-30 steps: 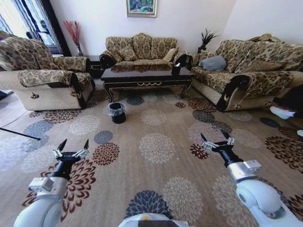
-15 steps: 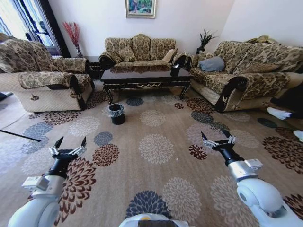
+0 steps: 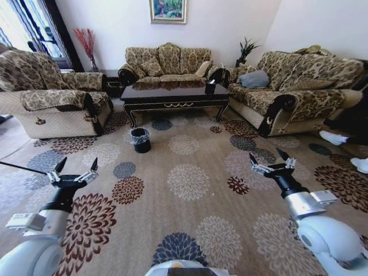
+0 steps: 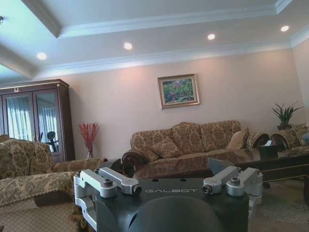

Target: Move to the front of the table and pick up the trash from the floor, then place it into the trash bin.

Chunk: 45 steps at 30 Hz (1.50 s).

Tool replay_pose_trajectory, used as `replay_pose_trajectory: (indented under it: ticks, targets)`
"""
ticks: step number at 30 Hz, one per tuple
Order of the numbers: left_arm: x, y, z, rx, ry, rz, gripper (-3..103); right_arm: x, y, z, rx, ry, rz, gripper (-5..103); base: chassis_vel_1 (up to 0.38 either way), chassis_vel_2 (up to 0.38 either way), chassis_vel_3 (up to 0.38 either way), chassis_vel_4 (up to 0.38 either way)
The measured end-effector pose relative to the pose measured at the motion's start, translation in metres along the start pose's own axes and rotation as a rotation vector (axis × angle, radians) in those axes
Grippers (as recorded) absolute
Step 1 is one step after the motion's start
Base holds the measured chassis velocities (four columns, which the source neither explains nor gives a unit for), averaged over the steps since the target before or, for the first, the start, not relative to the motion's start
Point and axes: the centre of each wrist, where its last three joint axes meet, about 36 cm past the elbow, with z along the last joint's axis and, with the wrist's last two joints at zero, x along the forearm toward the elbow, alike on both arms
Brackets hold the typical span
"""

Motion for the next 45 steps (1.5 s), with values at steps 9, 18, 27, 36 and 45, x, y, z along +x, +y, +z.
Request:
replay_pose_trajectory:
  ticks: [9,18,27,36,45]
  targets:
    - [0.003,-0.002,-0.008,-0.004,-0.015,0.004,100,0.002,-0.001,-0.012,0.005,-0.024,0.006,100,0.000,0.000,0.000,0.000]
    - [0.007,0.001,-0.017,-0.024,-0.034,-0.008,100,0.001,-0.001,-0.023,-0.003,-0.044,0.018,100,0.000,0.000,0.000,0.000]
    - [0.002,0.023,-0.014,-0.056,-0.042,-0.061,100,-0.011,-0.028,-0.026,0.000,-0.057,0.091,100,0.000,0.000,0.000,0.000]
    - [-0.008,0.055,-0.010,-0.064,-0.052,-0.122,100,-0.020,-0.052,-0.015,0.000,-0.037,0.148,100,0.000,0.000,0.000,0.000]
    - [-0.015,0.087,0.002,-0.060,-0.046,-0.189,100,-0.025,-0.085,-0.009,0.006,-0.032,0.228,100,0.000,0.000,0.000,0.000]
